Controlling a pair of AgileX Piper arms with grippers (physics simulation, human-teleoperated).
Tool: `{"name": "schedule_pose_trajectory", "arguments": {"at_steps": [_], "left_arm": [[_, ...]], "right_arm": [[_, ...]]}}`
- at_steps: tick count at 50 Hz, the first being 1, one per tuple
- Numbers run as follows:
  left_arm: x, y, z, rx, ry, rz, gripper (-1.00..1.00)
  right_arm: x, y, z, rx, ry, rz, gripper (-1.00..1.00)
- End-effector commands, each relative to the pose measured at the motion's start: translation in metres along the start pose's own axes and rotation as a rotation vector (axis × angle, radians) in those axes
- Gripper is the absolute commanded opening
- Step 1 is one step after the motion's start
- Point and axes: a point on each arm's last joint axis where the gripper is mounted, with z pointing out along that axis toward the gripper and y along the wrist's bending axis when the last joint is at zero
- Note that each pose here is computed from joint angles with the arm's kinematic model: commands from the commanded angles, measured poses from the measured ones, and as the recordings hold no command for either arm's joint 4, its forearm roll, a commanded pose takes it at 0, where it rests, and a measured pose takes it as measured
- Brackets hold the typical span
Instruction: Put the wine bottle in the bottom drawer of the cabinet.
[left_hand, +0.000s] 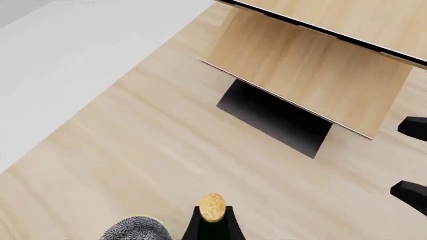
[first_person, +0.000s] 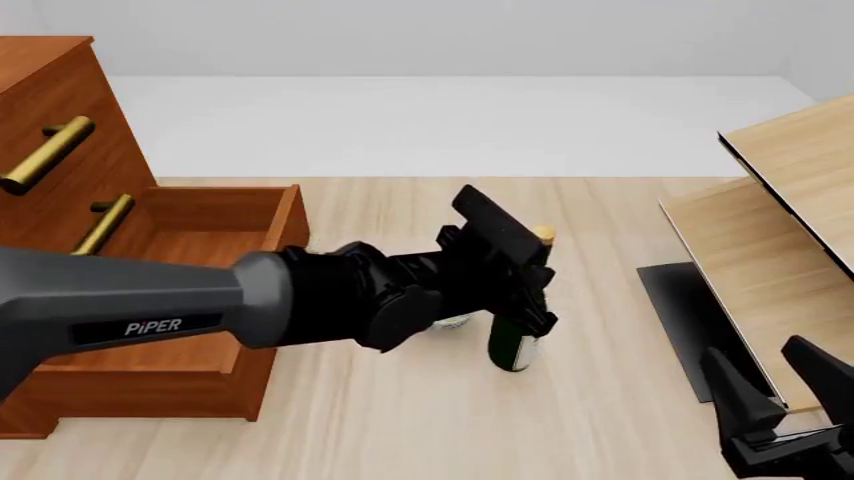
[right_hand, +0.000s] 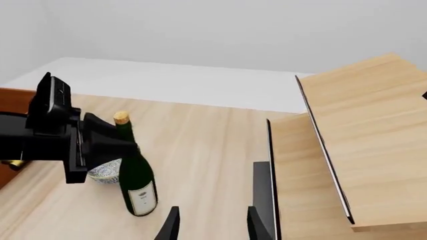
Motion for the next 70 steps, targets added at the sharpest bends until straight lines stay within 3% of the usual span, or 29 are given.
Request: {"name": "schedule_pose_trajectory", "arguments": {"at_steps": [1, 15, 25, 51, 70], "left_arm": [[-0.008, -0.001, -0.007, 0.002, -0.024, 0.013, -1.0], [-0.015, -0.004, -0.017, 0.008, -0.045, 0.019, -1.0], [-0.032, -0.006, -0.039, 0.015, -0.078, 0.021, -1.0], [-0.084, -0.004, -0.114, 0.012, -0.195, 0.028, -1.0], [-0.111, 0.012, -0.17, -0.035, -0.274, 0.017, -1.0]], "right_arm": [[0.0, 0.0, 0.0, 0.0, 0.001, -0.002, 1.0], [0.0, 0.0, 0.0, 0.002, 0.002, -0.004, 1.0], [0.0, 0.0, -0.001, 0.001, 0.002, -0.008, 1.0], [0.0, 0.0, 0.001, 0.004, 0.002, -0.019, 1.0], [0.0, 0.0, 0.0, 0.002, 0.0, -0.025, 1.0]]}}
